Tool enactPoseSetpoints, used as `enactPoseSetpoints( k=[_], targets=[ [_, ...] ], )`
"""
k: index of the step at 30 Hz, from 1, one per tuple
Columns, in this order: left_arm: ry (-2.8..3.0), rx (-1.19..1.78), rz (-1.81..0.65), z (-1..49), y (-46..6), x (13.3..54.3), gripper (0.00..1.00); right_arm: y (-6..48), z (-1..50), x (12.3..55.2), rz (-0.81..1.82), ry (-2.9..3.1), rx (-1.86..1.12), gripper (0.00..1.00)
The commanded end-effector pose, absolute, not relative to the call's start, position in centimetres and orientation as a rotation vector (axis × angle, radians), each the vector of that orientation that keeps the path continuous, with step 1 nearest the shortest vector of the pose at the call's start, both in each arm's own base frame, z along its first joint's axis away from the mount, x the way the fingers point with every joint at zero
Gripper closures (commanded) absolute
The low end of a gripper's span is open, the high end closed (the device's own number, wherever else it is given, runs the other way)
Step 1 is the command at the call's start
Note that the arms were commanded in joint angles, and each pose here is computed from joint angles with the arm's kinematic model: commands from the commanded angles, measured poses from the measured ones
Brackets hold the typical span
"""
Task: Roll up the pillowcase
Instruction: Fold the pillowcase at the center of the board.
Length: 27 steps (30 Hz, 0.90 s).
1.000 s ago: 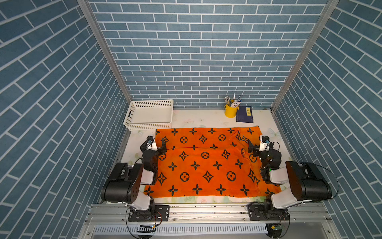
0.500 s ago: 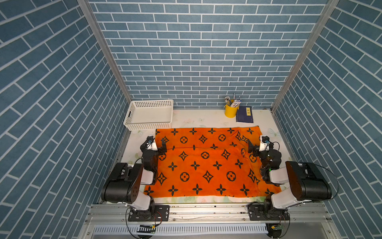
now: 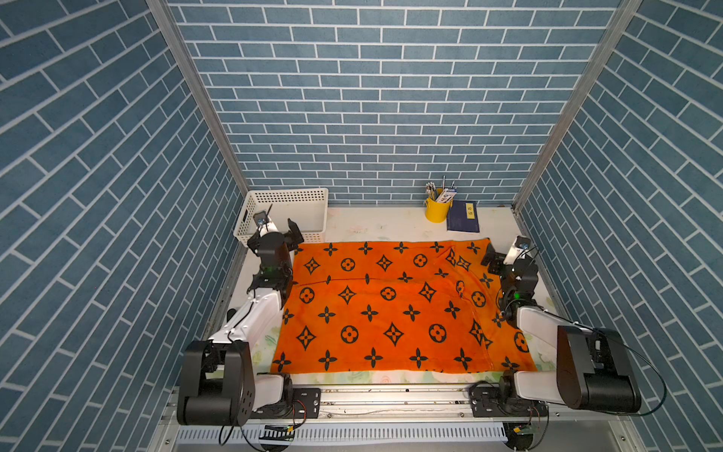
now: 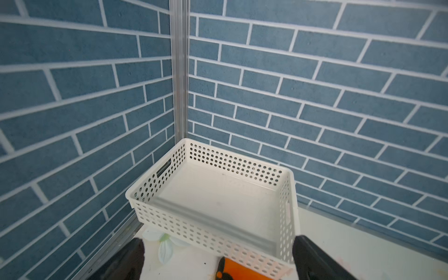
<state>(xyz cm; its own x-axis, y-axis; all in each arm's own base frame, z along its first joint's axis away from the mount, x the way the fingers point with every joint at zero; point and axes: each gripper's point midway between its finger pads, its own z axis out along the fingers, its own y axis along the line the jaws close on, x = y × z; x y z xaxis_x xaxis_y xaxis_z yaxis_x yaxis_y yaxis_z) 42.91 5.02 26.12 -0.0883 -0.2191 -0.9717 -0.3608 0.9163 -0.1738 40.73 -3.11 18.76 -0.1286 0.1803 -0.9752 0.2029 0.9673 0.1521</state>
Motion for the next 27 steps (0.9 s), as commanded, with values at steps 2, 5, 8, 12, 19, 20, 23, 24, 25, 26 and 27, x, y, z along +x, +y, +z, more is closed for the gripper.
enactPoseSetpoints(
  k=[2,5,8,12,19,20,23,24,25,26,27],
  targets=[
    [2.032,-0.551,-0.008,17.8,4.7,43.2,0.03,-3.9,16.0,41.6,0.102,1.837,0.518,0.00],
    [2.104,-0.567,-0.111,15.8,3.6,44.8,0.10,-2.9,16.2,43.5,0.146,1.889,0.472,0.00],
    [2.179,-0.569,-0.187,13.2,2.5,45.9,0.20,-2.2,16.7,44.7,0.183,1.917,0.444,0.00],
    [2.261,-0.586,-0.236,9.8,2.2,46.7,0.27,-1.7,17.5,45.3,0.200,1.915,0.410,0.00],
    [2.305,-0.586,-0.224,6.9,2.5,47.6,0.27,-0.9,17.2,46.6,0.234,1.959,0.372,0.00],
    [2.313,-0.580,-0.219,6.6,2.6,47.8,0.27,-0.9,17.0,46.8,0.234,1.967,0.373,0.00],
    [2.326,-0.573,-0.206,6.1,2.8,48.7,0.28,-0.9,16.4,47.5,0.228,1.998,0.379,0.00],
    [2.329,-0.570,-0.205,6.0,2.9,49.1,0.28,-0.9,16.2,47.7,0.229,2.010,0.381,0.00],
    [2.331,-0.570,-0.205,5.9,2.9,49.3,0.29,-0.8,16.2,48.0,0.232,2.014,0.380,0.00],
    [2.334,-0.569,-0.205,5.6,3.0,49.6,0.30,-0.8,16.1,48.1,0.235,2.018,0.379,0.00],
    [2.338,-0.570,-0.208,5.5,2.9,49.9,0.30,-0.8,16.2,48.3,0.240,2.014,0.378,0.00]
  ],
)
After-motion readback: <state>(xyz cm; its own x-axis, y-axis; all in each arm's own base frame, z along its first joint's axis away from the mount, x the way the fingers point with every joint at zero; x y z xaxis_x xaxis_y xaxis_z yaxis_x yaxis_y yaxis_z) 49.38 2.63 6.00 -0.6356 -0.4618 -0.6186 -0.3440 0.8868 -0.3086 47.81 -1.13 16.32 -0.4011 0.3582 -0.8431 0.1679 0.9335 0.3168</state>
